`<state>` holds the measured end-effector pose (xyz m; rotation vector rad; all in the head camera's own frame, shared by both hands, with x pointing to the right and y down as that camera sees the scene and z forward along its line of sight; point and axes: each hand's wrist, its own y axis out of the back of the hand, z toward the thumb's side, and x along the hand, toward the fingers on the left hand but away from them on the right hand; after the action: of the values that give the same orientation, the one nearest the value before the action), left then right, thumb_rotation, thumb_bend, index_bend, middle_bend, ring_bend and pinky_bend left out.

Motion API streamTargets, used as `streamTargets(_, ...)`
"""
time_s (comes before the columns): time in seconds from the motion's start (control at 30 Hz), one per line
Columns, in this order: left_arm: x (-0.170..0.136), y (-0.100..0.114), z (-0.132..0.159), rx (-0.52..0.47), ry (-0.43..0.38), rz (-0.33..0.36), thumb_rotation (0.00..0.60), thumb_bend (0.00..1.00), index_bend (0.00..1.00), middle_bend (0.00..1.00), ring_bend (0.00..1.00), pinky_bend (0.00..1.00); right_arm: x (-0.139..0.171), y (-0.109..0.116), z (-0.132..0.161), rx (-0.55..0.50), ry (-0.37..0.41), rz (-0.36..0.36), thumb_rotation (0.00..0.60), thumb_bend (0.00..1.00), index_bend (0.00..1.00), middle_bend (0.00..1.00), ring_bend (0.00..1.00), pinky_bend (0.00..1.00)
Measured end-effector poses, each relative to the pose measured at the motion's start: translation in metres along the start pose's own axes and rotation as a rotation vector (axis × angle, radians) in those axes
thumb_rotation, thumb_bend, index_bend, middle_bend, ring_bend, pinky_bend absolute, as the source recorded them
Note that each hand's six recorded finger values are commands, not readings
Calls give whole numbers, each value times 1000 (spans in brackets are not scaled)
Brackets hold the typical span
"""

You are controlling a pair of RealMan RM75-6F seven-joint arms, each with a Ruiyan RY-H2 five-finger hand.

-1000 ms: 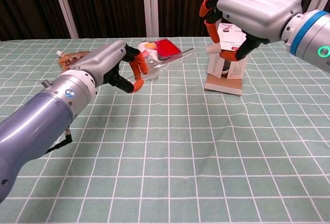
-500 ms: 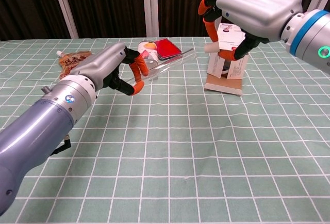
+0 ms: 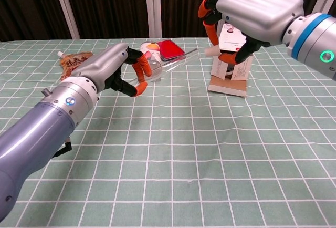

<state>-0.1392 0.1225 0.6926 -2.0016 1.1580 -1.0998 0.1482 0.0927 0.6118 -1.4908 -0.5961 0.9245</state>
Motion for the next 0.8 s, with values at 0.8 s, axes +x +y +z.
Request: streamTargets(0.8,-1,-2,2,2,-7,-5,600,707,503,501,95,0,-1,0,5,-5,-2,-1,600,360,583,219,22,0)
